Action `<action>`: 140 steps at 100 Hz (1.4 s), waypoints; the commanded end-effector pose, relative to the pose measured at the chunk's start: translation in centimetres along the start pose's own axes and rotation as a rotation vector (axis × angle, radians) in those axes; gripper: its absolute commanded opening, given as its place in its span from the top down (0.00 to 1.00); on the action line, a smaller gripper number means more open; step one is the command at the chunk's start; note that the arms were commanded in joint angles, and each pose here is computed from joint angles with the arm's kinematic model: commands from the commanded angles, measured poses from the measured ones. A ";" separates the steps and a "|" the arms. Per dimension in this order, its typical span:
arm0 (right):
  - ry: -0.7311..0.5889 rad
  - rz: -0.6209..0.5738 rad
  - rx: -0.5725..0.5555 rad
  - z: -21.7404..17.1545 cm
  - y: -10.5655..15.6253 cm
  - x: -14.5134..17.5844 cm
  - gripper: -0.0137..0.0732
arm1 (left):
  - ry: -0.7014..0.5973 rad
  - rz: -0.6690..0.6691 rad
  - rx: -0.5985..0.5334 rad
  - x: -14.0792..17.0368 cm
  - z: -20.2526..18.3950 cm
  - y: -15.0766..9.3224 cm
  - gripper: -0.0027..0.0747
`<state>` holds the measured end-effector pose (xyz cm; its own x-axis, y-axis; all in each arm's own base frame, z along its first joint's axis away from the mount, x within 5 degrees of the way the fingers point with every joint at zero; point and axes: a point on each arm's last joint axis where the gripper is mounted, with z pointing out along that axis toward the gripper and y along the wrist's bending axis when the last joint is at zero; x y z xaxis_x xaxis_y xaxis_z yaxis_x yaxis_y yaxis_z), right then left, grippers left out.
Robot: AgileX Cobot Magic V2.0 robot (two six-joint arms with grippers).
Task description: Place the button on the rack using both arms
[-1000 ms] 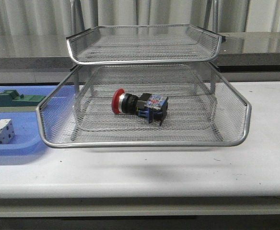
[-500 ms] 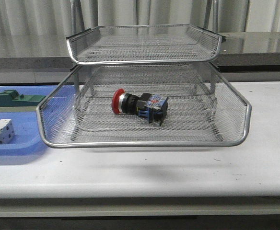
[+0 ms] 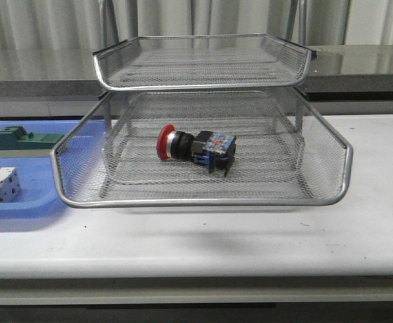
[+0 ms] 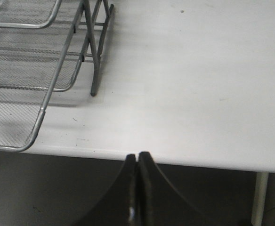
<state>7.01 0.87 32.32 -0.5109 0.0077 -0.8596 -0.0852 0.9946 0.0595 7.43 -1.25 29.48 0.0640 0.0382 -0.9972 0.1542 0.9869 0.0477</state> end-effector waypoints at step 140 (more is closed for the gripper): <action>0.443 0.001 -0.473 15.8 13.9 2.2 0.91 | -0.091 -0.023 -0.044 -1.6 -0.1 0.4 0.99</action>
<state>17.63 14.91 22.23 -0.8446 -0.1864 -0.5019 -0.3884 0.8586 0.3347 7.43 -1.25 29.48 0.0639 0.0377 -0.9972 0.1543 0.9869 0.0472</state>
